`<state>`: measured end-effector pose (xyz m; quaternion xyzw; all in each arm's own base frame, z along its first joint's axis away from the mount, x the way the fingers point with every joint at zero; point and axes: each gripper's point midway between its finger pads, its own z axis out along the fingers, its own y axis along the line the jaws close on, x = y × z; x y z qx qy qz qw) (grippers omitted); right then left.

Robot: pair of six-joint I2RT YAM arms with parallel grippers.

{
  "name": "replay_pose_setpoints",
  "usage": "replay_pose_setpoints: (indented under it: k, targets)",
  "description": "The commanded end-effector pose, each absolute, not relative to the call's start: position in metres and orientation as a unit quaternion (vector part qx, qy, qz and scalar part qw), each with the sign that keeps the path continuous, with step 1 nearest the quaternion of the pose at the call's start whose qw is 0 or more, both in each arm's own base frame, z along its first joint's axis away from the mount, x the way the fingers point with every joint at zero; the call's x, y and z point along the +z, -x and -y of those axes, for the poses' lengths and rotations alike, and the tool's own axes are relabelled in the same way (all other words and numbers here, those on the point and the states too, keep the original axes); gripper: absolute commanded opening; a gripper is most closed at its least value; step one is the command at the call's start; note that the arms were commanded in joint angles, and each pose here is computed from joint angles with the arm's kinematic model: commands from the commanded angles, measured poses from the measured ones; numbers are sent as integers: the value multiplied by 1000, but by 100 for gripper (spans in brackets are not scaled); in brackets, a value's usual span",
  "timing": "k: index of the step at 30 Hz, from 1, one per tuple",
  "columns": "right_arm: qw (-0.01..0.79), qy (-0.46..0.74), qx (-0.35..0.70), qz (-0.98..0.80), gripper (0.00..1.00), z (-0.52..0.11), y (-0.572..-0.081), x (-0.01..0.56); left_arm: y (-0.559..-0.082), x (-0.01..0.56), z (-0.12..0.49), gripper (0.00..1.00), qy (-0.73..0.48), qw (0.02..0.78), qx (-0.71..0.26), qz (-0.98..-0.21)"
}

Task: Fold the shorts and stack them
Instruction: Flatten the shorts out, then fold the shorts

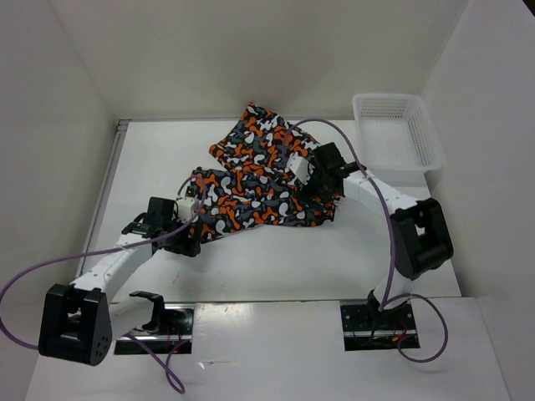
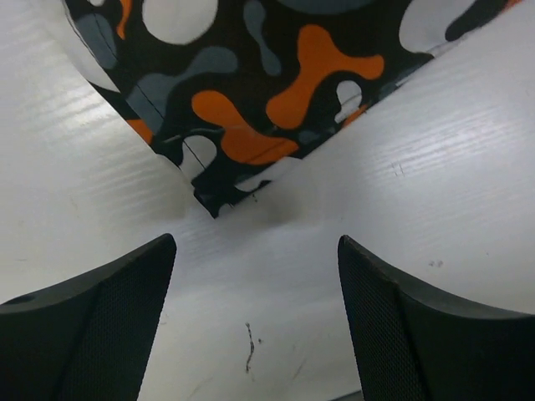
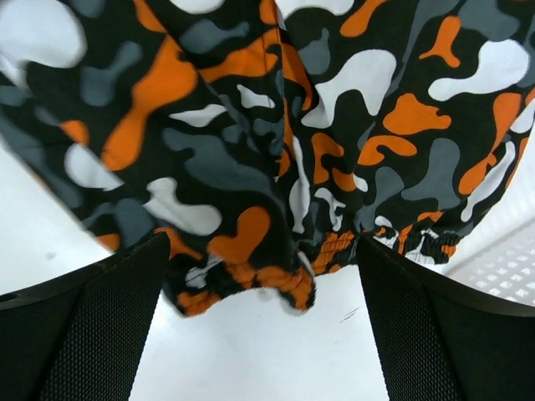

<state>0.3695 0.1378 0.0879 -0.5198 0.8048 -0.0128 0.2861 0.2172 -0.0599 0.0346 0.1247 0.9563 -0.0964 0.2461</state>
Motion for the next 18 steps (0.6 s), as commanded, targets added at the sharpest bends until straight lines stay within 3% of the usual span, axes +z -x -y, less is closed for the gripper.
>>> replay_pose_setpoints:
  k: [1, 7, 18]
  targets:
    - [312, 531, -65, -785, 96, -133, -399, 89, -238, 31, 54, 85, -123, 286, -71, -947]
    - [307, 530, -89, -785, 96, -118, -412, 84, -230, 15, 46, 67, -117, 265, -53, -956]
    - [289, 521, -116, -795, 95, -88, -414, 79, -249, 14, 56, 68, -129, 300, -63, -943]
